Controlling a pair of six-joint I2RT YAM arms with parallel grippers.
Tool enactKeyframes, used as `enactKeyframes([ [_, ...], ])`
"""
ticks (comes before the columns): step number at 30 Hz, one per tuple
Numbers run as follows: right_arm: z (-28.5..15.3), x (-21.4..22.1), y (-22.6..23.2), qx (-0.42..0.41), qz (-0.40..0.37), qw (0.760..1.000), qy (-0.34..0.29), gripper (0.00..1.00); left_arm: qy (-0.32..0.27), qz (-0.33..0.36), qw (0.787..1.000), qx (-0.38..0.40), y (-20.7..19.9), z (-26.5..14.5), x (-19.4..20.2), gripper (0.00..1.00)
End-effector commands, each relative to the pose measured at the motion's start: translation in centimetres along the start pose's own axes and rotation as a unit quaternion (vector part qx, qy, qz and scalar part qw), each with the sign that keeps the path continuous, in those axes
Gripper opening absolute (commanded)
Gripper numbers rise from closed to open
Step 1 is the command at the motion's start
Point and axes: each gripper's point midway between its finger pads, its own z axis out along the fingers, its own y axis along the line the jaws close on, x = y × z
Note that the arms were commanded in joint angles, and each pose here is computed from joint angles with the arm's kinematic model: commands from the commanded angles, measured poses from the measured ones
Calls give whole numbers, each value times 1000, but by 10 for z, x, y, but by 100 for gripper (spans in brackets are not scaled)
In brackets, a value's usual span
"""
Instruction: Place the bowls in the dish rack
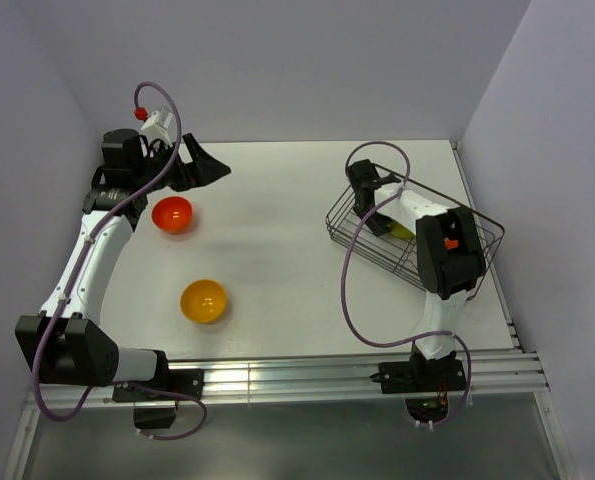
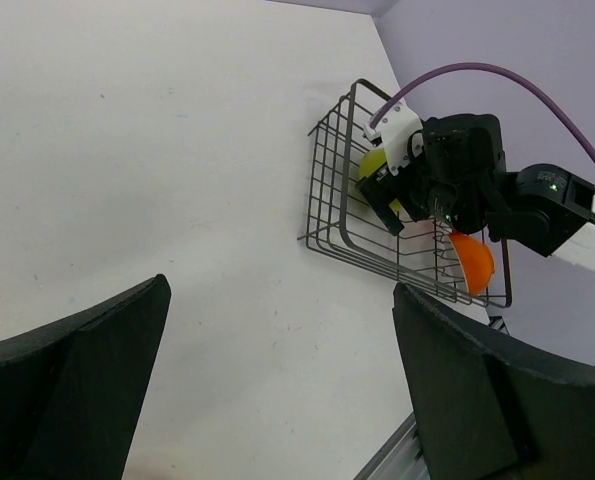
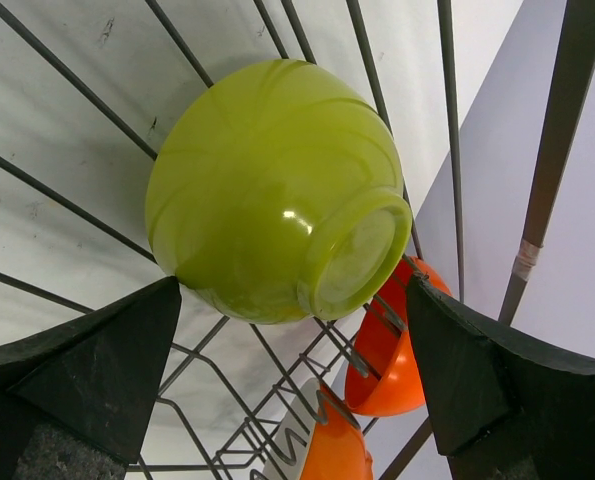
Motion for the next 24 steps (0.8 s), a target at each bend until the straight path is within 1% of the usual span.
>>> enactKeyframes([
  [1, -18, -19, -35, 38, 46, 997, -41, 100, -27, 28, 999, 21, -19, -12, -18, 99],
  [8, -31, -27, -40, 19, 60, 996, -62, 100, -21, 31, 999, 9, -11, -12, -16, 100],
  [12, -50, -37, -51, 6, 80, 993, -88, 100, -3, 24, 1000, 0, 5, -12, -16, 100],
  [15, -76, -47, -68, -9, 100, 987, -123, 100, 10, 26, 1000, -13, 22, -11, -13, 100],
  [16, -82, -49, -71, -14, 104, 986, -132, 100, 8, 28, 999, -32, 38, -13, -16, 99],
  [21, -126, -60, -90, -49, 132, 968, -206, 100, 18, 50, 995, -87, 76, -16, -18, 99],
  [23, -139, -63, -93, -69, 146, 961, -226, 100, 38, 44, 992, -113, 101, -17, -13, 100],
  [24, -155, -67, -92, -104, 149, 951, -249, 100, 54, 32, 990, -124, 117, -13, -7, 100],
])
